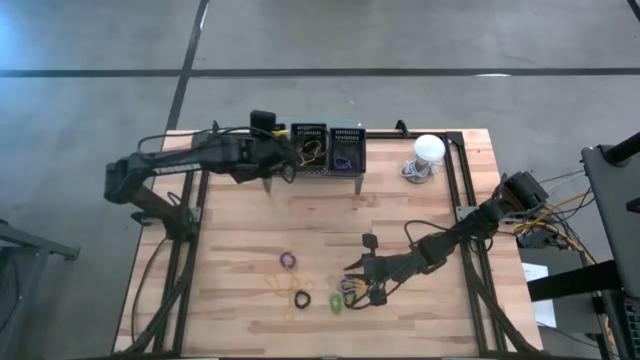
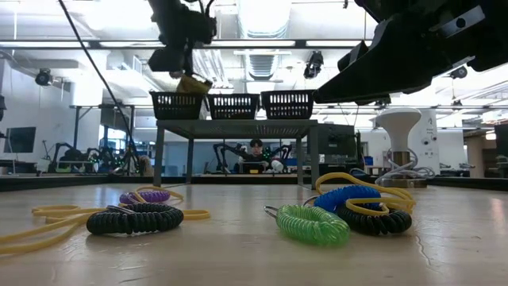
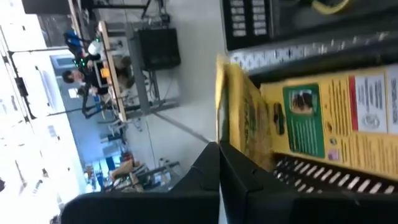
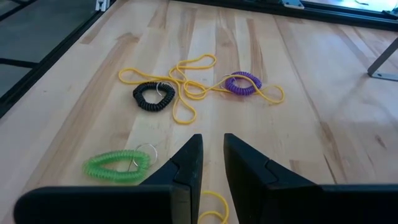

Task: Pick & Place Office Desk Supplies
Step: Put the yellow crayon box into the left black basket, then adjust the left black basket on the shelf

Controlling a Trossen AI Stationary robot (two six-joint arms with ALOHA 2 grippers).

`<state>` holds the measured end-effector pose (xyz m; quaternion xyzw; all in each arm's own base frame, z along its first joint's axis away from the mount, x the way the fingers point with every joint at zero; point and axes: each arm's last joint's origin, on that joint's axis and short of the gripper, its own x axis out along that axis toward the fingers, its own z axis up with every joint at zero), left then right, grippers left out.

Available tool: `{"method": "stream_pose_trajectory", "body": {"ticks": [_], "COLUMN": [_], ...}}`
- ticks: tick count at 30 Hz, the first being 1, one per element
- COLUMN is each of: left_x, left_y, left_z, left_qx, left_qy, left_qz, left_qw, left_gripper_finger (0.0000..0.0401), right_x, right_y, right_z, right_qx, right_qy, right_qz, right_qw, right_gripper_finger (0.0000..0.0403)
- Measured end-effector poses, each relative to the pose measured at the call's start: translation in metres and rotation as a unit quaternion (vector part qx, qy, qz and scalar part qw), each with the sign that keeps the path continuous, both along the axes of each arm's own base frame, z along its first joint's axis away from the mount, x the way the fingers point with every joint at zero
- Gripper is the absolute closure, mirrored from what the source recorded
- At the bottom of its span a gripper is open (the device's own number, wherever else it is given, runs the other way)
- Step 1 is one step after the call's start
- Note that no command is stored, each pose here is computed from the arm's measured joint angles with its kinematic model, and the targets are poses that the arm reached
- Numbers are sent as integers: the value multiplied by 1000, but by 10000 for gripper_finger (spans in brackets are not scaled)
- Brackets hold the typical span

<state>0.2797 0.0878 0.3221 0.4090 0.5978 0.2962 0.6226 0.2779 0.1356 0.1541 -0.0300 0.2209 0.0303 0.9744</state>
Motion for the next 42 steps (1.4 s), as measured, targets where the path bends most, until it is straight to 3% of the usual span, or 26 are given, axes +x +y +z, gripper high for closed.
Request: {"method": "stream_pose_trajectory", "body": {"ticks": [8, 20, 25, 30, 35, 38, 42], "left_x": [-6, -28, -30, -32, -35, -46, -69], "left_y": [-18, -23, -24, -32, -48, -48, -27], "left_z": [13, -17, -15, 4, 36, 53, 54], "left_qx": [-30, -31, -43, -44, -28, -93, -176], "left_qy": [-49, -50, -66, -105, -208, -275, -316], "left_qz": [-58, -72, -84, -93, -48, 12, 156], "left_qw": [997, 996, 993, 989, 977, 957, 919], "left_gripper_finger": [401, 395, 350, 290, 266, 274, 304], "right_x": [0, 0, 0, 1, 1, 1, 0], "right_y": [0, 0, 0, -1, -2, -2, -2], "right_z": [0, 1, 1, 1, 0, 0, 0], "right_qx": [1, 0, 1, 1, 1, 1, 5], "right_qy": [-1, -3, -6, -6, -5, -5, -6], "right_qz": [0, 1, 1, -2, -2, -2, -4], "right_qw": [1000, 1000, 1000, 1000, 1000, 1000, 1000], "right_gripper_finger": [344, 343, 343, 342, 344, 342, 343]}}
